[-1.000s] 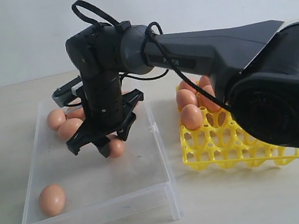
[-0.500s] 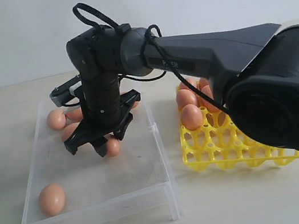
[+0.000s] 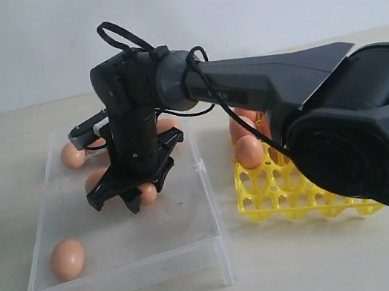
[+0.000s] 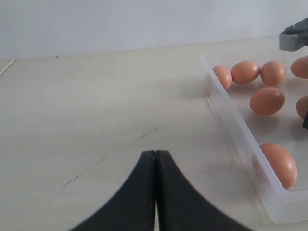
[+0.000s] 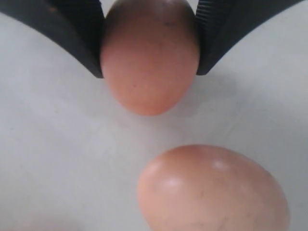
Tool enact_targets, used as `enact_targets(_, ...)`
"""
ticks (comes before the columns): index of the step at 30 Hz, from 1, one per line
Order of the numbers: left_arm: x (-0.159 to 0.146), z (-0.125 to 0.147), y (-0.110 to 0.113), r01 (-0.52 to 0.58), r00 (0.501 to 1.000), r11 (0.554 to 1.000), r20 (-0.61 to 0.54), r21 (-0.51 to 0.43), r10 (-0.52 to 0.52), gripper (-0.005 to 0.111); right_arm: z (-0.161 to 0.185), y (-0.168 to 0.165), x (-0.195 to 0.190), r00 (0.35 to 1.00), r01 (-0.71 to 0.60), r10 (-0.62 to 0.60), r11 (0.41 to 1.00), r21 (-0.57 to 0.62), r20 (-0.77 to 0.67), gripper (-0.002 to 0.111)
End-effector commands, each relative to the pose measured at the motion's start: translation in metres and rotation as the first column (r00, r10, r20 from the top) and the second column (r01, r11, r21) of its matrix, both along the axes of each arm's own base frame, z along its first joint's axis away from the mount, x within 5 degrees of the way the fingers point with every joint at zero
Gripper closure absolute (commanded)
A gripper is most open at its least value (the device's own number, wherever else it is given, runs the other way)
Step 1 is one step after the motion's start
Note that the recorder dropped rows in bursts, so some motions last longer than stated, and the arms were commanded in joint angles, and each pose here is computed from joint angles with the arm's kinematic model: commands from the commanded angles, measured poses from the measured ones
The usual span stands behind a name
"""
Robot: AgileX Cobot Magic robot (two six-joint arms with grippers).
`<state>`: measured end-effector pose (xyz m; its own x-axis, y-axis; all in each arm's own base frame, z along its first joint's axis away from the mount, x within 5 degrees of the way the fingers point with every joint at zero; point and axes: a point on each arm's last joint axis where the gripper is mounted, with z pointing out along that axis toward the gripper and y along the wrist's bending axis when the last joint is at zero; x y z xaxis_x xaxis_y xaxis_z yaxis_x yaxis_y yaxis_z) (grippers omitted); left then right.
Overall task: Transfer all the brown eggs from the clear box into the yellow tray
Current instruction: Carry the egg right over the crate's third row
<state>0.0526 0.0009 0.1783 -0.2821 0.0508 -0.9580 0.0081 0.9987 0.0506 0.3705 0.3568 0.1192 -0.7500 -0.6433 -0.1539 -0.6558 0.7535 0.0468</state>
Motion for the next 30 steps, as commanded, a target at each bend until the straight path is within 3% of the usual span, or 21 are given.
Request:
enact_targets(1, 0.0, 0.002, 0.0, -0.002, 1.0, 1.0, 0.005, 0.004, 0.002, 0.107, -0.009, -0.002, 0.0, 1.0, -0.002, 0.002, 1.0, -0.013, -0.013, 0.093)
enact_targets(3, 0.0, 0.002, 0.0, -0.002, 1.0, 1.0, 0.005, 0.004, 0.002, 0.107, -0.007, -0.002, 0.001, 1.0, -0.028, 0.028, 0.999, -0.015, -0.008, 0.108)
enact_targets(11, 0.0, 0.002, 0.0, -0.002, 1.0, 1.0, 0.005, 0.004, 0.002, 0.107, 0.056, -0.011, 0.012, 0.99, -0.005, -0.011, 0.994, 0.114, 0.138, 0.108)
enact_targets(16, 0.0, 0.002, 0.0, -0.002, 1.0, 1.0, 0.005, 0.004, 0.002, 0.107, 0.098, -0.035, 0.01, 0.958, 0.006, -0.073, 0.973, 0.231, 0.279, 0.108)
enact_targets(21, 0.0, 0.002, 0.0, -0.002, 1.0, 1.0, 0.005, 0.004, 0.002, 0.107, 0.13, -0.085, -0.014, 0.848, -0.019, -0.208, 0.907, 0.42, 0.488, 0.108)
enact_targets(24, 0.0, 0.002, 0.0, -0.002, 1.0, 1.0, 0.005, 0.004, 0.002, 0.107, 0.127, -0.128, -0.038, 0.77, -0.015, -0.309, 0.866, 0.5, 0.559, 0.108)
enact_targets(30, 0.0, 0.002, 0.0, -0.002, 1.0, 1.0, 0.005, 0.004, 0.002, 0.107, 0.111, -0.202, -0.088, 0.594, -0.037, -0.418, 0.84, 0.542, 0.688, 0.108)
